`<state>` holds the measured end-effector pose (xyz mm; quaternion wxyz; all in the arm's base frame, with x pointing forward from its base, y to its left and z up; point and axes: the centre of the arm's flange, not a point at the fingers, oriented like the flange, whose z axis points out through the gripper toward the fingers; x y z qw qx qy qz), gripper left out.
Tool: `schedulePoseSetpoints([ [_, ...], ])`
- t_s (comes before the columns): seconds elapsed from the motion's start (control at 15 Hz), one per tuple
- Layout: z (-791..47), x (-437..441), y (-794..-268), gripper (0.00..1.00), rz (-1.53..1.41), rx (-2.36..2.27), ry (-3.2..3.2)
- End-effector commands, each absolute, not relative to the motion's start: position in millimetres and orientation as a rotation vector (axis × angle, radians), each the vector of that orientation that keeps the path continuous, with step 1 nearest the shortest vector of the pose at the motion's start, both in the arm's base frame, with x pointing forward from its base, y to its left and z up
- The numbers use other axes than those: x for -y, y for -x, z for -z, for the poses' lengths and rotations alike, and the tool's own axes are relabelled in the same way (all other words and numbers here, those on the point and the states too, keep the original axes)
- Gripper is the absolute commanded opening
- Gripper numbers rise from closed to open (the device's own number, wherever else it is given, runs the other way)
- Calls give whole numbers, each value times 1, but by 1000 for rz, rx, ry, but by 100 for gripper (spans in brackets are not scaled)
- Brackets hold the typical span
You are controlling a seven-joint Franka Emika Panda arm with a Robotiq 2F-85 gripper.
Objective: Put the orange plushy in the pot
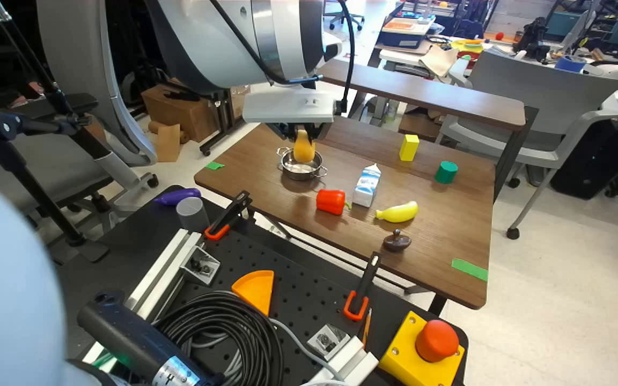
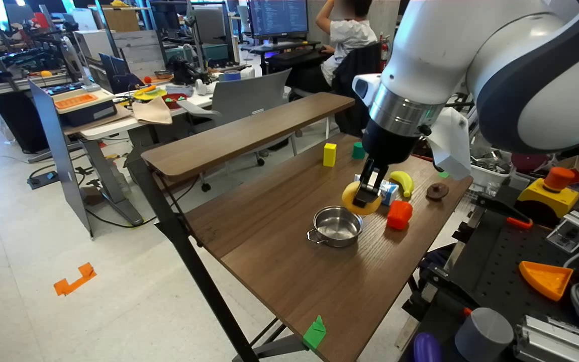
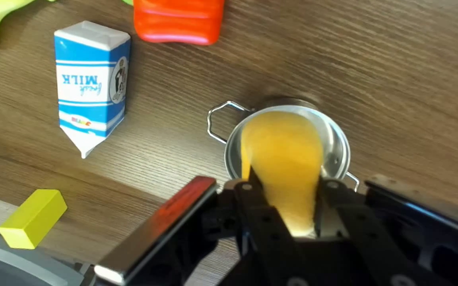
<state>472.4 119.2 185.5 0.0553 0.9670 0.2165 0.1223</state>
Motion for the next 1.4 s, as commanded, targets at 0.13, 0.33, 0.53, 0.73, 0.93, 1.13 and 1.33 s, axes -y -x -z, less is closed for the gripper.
schedulePoseSetpoints([
  [0.13,-166,-127,-483,6,-400,-668,-2907],
  [0.33,-159,-131,-485,6,-387,-671,-2896],
  [0.53,-152,-134,-485,48,-369,-663,-2890],
  [0.73,-148,-135,-485,64,-367,-662,-2878],
  [0.93,-145,-134,-484,85,-365,-663,-2865],
  [1.13,-144,-133,-484,100,-366,-668,-2853],
  [1.33,-144,-132,-483,100,-368,-670,-2843],
])
